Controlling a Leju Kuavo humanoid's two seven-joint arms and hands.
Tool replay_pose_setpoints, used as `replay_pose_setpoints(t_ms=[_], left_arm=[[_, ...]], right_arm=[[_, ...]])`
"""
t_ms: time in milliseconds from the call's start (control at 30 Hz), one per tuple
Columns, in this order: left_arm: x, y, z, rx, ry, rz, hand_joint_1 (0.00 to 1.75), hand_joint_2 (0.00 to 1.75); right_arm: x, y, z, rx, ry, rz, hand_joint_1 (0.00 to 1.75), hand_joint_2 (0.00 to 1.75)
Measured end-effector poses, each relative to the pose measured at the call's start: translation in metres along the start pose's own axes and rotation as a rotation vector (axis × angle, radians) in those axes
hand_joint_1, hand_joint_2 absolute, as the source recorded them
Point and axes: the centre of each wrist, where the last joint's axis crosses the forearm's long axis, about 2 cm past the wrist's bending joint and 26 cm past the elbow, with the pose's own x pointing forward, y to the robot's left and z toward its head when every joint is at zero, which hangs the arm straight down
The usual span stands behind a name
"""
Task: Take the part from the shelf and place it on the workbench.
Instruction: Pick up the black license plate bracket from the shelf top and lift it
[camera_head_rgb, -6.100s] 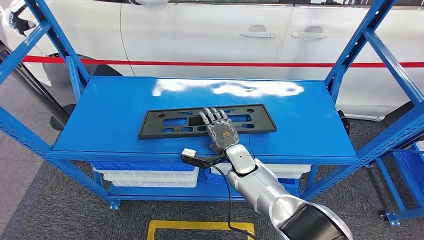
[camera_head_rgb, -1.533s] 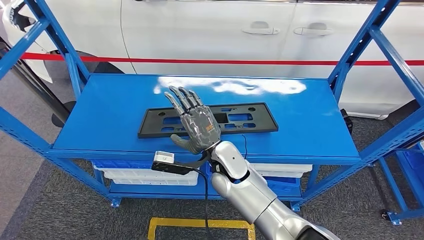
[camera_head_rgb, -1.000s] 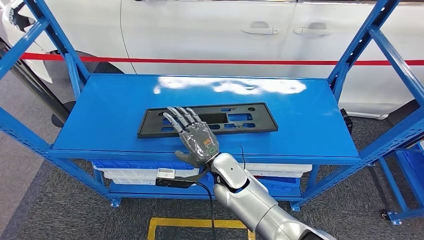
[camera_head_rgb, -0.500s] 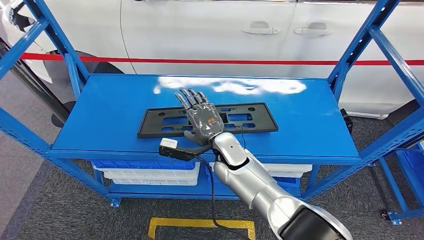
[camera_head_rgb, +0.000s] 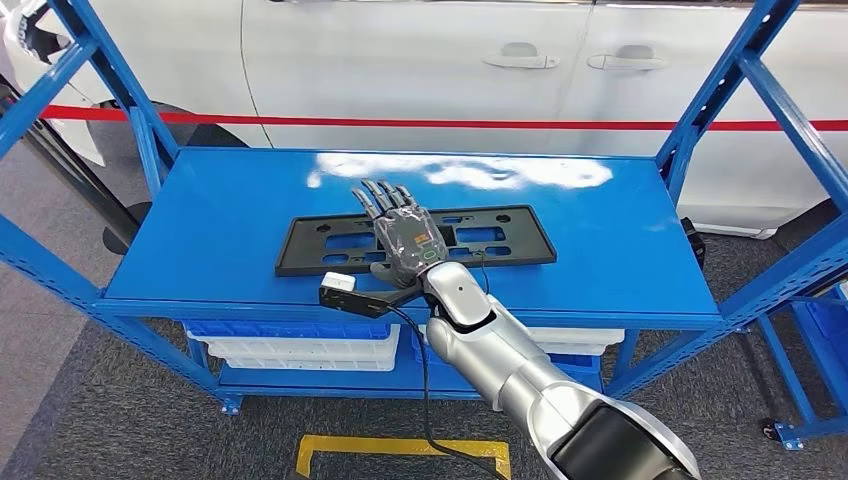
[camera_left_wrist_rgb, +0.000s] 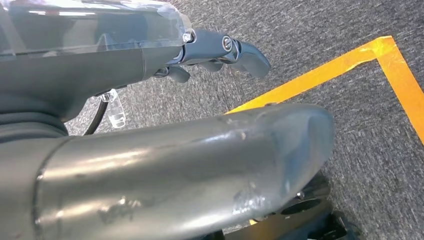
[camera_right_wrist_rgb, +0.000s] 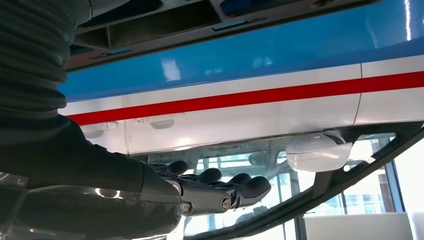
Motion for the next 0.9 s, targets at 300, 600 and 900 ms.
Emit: replay_pose_setpoints(t_ms=[300, 600, 900], left_arm=[[0.000, 0.000, 0.000, 0.005, 0.000, 0.002, 0.00, 0.00], [0.004, 0.001, -0.001, 0.001, -0.012, -0.011, 0.00, 0.00], [0.005, 0.000, -0.001, -0.003, -0.011, -0.021, 0.00, 0.00]], right_arm=[[0.006, 0.006, 0.003, 0.017, -0.014, -0.006, 0.00, 1.75], [0.007, 0.020, 0.014, 0.086, 0.011, 0.058, 0.00, 1.75], [0.001, 0.038, 0.027, 0.161, 0.040, 0.103, 0.00, 1.75]])
